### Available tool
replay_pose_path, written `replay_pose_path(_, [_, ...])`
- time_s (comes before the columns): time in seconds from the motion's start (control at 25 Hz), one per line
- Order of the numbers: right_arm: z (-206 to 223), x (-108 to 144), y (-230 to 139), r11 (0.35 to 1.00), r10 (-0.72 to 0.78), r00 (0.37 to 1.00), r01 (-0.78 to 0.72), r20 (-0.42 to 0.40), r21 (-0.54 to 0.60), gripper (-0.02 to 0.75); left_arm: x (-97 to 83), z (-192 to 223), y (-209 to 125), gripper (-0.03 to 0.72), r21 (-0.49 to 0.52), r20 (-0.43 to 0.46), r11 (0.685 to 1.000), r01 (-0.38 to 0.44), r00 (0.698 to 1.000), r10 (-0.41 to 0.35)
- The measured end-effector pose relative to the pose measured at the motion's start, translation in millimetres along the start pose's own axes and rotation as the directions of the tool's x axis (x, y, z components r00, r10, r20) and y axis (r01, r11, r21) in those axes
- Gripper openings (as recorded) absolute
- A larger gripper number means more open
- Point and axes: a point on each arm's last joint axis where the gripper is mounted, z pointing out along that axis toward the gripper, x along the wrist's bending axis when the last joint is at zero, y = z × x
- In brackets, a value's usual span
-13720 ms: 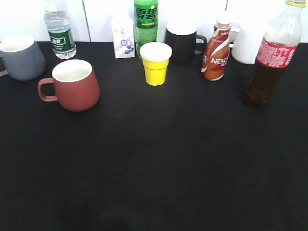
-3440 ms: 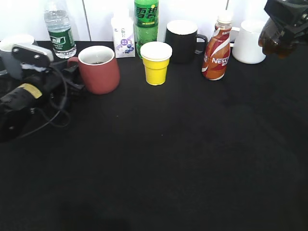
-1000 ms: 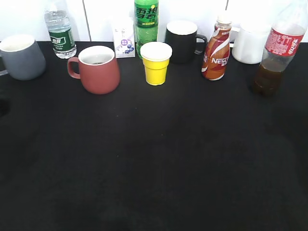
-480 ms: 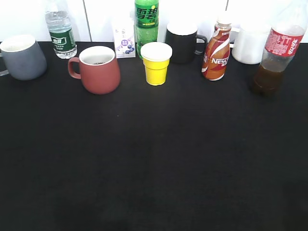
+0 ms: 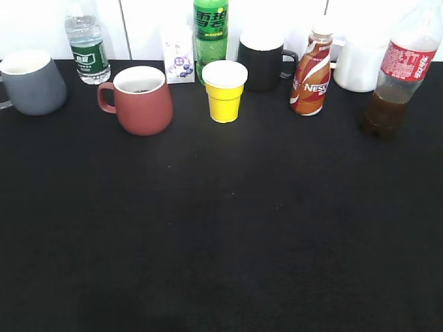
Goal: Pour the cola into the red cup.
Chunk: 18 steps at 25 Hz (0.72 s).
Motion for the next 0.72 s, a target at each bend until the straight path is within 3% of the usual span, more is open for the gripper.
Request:
replay_pose_path(0.4, [0,0,0,1.000,0.005,1.000,-0.005,0.008,-0.003,0.594,-0.1,0,1,0.266,-0.009,0.000,1.000,-0.001,1.000,0.001])
replay_pose_path(0.56, [-1,-1,0,0.999,0.054,0.995,-0.053,0.086,-0.013,0.594,-0.4,-3,-2,0.266,-0.042,-0.124,0.998,0.055,0.990,-0.060])
replay_pose_path(0.72, [-15,-1,-8,0.985,0.139,0.972,-0.115,0.190,-0.132,0.593,-2.5,-3,-2,0.264,-0.061,-0.217,0.992,0.111,0.969,-0.122])
